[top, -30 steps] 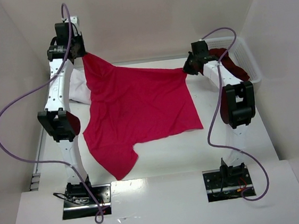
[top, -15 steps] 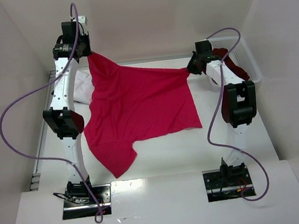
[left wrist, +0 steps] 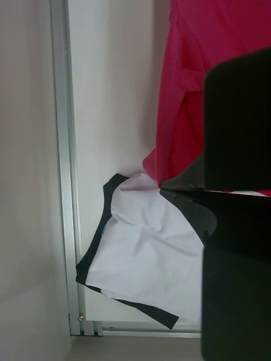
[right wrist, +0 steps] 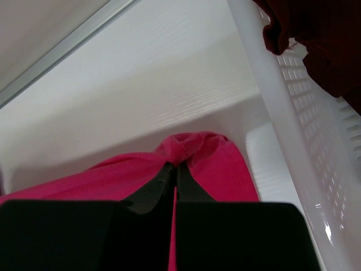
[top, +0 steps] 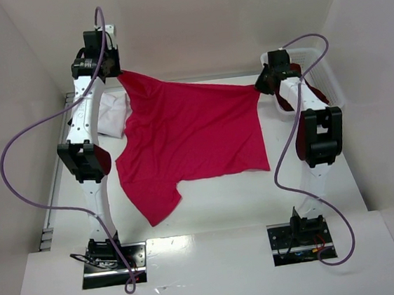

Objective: Fold and stack the t-shirts
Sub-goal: Fold the flattened tshirt in 1/3 of the way

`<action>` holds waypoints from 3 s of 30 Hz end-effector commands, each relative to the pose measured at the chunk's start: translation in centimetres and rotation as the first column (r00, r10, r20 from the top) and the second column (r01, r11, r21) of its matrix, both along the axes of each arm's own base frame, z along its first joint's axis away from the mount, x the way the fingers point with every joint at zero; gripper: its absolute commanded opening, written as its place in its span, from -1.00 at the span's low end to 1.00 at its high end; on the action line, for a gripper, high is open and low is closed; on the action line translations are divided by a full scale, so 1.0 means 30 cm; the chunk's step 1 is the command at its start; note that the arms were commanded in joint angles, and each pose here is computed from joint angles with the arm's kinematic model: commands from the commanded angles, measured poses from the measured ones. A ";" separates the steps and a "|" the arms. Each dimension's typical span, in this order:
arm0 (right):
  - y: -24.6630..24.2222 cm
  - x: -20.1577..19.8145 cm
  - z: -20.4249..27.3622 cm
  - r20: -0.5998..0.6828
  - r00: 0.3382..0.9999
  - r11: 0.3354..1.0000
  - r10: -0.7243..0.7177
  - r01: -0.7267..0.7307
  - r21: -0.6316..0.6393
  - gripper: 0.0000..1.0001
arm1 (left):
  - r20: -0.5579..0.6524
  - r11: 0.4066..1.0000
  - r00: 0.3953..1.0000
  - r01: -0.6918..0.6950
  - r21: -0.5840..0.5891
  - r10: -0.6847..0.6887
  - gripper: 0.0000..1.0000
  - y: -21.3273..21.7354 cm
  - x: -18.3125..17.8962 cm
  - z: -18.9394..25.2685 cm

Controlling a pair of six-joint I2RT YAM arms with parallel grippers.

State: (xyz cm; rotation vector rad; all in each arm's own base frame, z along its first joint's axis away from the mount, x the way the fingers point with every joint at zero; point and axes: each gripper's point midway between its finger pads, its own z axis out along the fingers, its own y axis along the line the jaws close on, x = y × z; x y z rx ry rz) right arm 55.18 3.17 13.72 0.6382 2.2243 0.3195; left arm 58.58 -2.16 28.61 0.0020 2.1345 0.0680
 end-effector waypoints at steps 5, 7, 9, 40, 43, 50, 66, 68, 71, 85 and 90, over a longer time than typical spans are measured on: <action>-0.020 0.058 0.064 0.071 0.997 1.000 0.016 -0.014 -0.028 -1.00 | 0.110 1.000 0.994 -0.028 0.005 0.027 -0.99 0.017 0.021 0.126; -0.019 0.058 0.064 0.071 0.997 1.000 0.016 -0.014 -0.028 -1.00 | 0.098 1.000 0.995 0.000 0.006 0.000 -0.99 -0.037 0.013 0.118; -0.014 0.051 0.052 0.062 0.998 1.000 0.023 -0.022 -0.022 -1.00 | 0.089 1.000 0.996 0.021 0.007 -0.022 -0.99 -0.079 0.005 0.112; -0.013 -0.135 -0.170 -0.105 0.993 0.998 0.049 -0.053 -0.032 -1.00 | -0.342 0.977 0.934 0.030 -0.213 -0.104 -0.99 -0.282 -0.518 -0.496; -0.013 -0.143 -0.182 -0.114 0.992 0.998 0.049 -0.053 -0.031 -1.00 | -0.364 0.978 0.926 0.025 -0.209 -0.102 -0.99 -0.277 -0.538 -0.527; -0.013 -0.143 -0.182 -0.114 0.992 0.998 0.049 -0.053 -0.031 -0.99 | -0.387 0.973 0.915 0.027 -0.230 -0.117 -0.99 -0.282 -0.595 -0.553; 0.042 -0.084 0.021 0.066 0.990 0.992 0.127 -0.128 0.013 0.75 | -0.343 0.982 0.939 -0.074 -0.175 0.009 0.50 -0.220 -0.517 -0.524; 0.064 -0.075 0.053 0.089 0.983 0.986 0.163 -0.166 0.027 0.82 | -0.307 0.977 0.951 -0.090 -0.192 0.027 0.53 -0.208 -0.465 -0.503; 0.078 -0.069 0.075 0.105 0.978 0.982 0.181 -0.186 0.039 0.85 | -0.284 0.968 0.958 -0.107 -0.229 0.039 0.53 -0.202 -0.388 -0.503; 0.143 -0.060 0.040 0.107 0.961 0.963 0.255 -0.262 0.057 0.85 | -0.283 0.942 0.954 -0.177 -0.285 0.094 0.29 -0.187 -0.140 -0.672; 0.143 -0.044 0.028 0.104 0.961 0.963 0.255 -0.261 0.058 0.85 | -0.285 0.937 0.952 -0.194 -0.290 0.109 0.11 -0.172 -0.104 -0.697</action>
